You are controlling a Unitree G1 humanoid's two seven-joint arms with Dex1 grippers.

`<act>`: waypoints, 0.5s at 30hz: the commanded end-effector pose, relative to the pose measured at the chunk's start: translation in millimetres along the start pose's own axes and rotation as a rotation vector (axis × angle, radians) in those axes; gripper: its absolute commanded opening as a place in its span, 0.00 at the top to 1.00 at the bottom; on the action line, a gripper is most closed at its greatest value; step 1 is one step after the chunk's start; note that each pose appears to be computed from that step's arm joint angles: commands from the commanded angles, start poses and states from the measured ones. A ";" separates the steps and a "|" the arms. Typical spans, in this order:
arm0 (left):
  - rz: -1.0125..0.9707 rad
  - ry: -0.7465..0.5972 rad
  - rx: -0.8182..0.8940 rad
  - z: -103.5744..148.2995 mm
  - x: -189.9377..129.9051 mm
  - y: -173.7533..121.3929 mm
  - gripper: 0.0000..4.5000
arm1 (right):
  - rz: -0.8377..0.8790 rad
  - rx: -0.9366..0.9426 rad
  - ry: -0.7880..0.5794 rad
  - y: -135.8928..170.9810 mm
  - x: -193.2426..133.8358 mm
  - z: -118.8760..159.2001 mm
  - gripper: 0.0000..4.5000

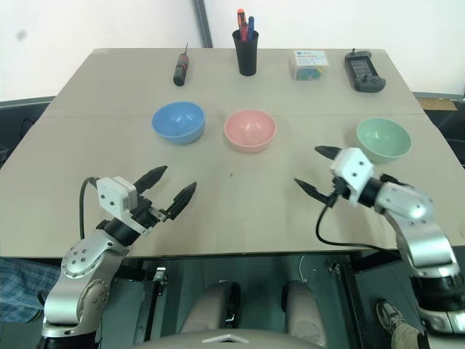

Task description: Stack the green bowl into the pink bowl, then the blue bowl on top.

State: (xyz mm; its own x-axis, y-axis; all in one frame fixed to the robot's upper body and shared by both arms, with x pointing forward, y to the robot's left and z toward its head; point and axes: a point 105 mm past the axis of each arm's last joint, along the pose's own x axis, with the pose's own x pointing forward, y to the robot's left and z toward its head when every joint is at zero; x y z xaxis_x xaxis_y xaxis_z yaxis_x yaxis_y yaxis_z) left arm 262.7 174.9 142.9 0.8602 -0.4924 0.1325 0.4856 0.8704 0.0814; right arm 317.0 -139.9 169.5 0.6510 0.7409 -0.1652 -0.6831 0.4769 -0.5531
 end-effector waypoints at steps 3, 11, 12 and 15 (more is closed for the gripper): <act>0.049 -0.093 -0.054 25.1 -5.1 9.3 0.01 | 0.025 -0.142 0.040 -18.7 40.0 16.8 0.00; 0.037 -0.115 -0.066 35.4 -15.2 4.9 0.01 | 0.099 -0.233 0.123 -27.7 85.6 20.7 0.00; 0.018 -0.114 -0.051 36.0 -18.1 1.3 0.01 | 0.119 -0.259 0.128 -26.8 91.6 22.6 0.00; 0.003 -0.119 -0.038 38.3 -24.6 -3.5 0.01 | 0.179 -0.339 0.132 -21.6 109.5 28.8 0.00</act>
State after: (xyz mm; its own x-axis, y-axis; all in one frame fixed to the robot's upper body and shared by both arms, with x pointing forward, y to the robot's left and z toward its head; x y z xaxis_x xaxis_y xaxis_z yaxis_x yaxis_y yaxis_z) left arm 242.0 187.0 157.8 0.8664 -0.4643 0.1839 0.4748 0.8799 -0.0156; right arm 392.6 -67.1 175.5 0.5991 0.7018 -0.3855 -0.6873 0.2038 -0.6972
